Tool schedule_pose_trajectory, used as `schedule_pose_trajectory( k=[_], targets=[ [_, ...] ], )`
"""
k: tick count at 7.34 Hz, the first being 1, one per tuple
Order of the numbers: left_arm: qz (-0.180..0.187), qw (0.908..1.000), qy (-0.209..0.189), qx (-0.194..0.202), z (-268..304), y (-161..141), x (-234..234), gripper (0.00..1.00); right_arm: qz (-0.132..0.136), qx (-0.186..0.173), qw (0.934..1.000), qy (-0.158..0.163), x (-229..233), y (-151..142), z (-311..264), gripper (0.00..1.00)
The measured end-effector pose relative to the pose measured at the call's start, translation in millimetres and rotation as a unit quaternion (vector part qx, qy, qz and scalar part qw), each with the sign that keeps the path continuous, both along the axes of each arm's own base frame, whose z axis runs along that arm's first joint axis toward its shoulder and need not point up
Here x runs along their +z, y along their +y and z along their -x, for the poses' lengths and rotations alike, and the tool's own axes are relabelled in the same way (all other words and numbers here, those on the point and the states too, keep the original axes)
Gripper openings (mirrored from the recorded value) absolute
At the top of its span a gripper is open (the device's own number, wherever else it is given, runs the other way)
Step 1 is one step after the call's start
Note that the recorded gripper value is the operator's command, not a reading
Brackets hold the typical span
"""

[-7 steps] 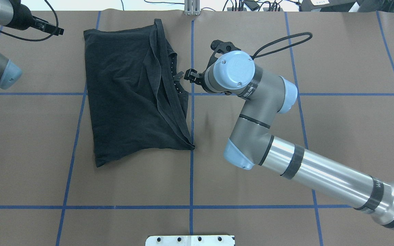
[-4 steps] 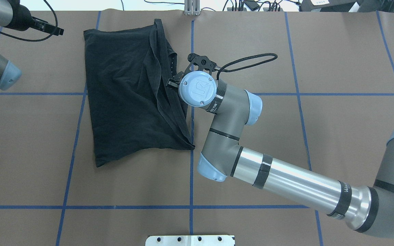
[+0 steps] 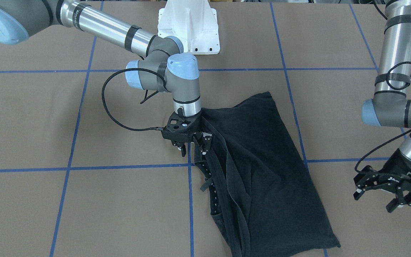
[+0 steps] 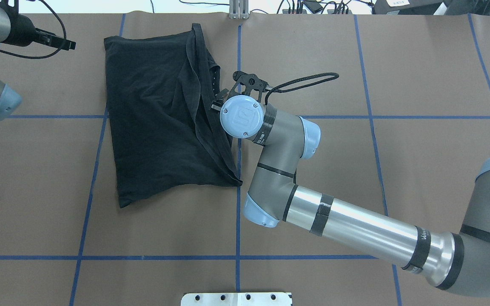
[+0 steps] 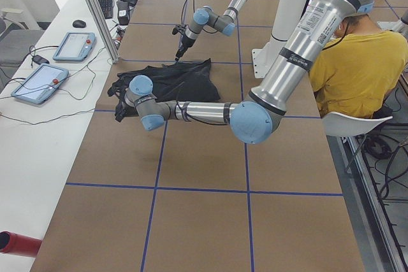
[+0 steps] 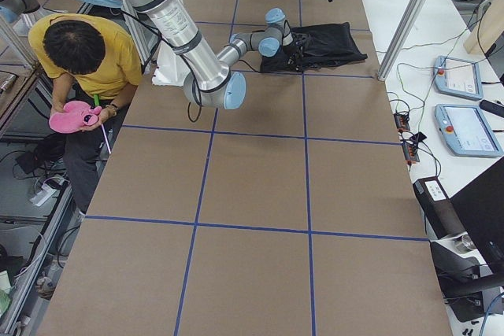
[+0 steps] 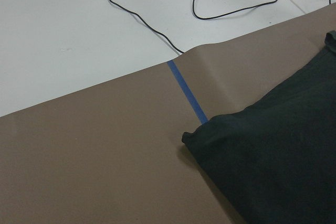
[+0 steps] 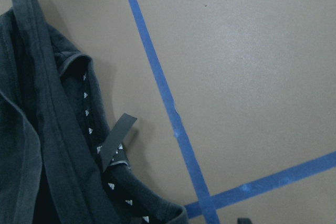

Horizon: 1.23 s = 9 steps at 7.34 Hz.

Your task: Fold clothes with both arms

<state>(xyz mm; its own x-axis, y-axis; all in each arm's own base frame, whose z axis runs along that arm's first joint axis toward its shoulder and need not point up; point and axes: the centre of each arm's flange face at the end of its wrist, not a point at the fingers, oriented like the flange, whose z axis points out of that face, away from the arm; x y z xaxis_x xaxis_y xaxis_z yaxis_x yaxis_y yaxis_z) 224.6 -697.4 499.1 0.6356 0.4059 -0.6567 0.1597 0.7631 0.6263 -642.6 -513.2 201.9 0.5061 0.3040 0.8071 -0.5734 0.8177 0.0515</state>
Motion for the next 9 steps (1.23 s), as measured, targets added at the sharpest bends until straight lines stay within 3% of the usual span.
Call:
schedule_pose_trajectory(
  k=[3,6,9],
  targets=[
    [0.0,1.0,0.0,0.0,-0.7,0.5,1.0,1.0,-0.001,0.006,0.9999,0.01,-6.1,-5.9,12.6,0.62],
    [0.001,1.0,-0.001,0.001,-0.8,0.6,1.8,1.0,0.001,-0.001,0.9999,0.017,-11.0,-1.5,30.8,0.49],
    [0.001,1.0,-0.001,0.001,-1.0,1.0,2.1,1.0,0.001,-0.005,0.9998,0.018,-10.9,2.4,34.5,0.54]
  ],
)
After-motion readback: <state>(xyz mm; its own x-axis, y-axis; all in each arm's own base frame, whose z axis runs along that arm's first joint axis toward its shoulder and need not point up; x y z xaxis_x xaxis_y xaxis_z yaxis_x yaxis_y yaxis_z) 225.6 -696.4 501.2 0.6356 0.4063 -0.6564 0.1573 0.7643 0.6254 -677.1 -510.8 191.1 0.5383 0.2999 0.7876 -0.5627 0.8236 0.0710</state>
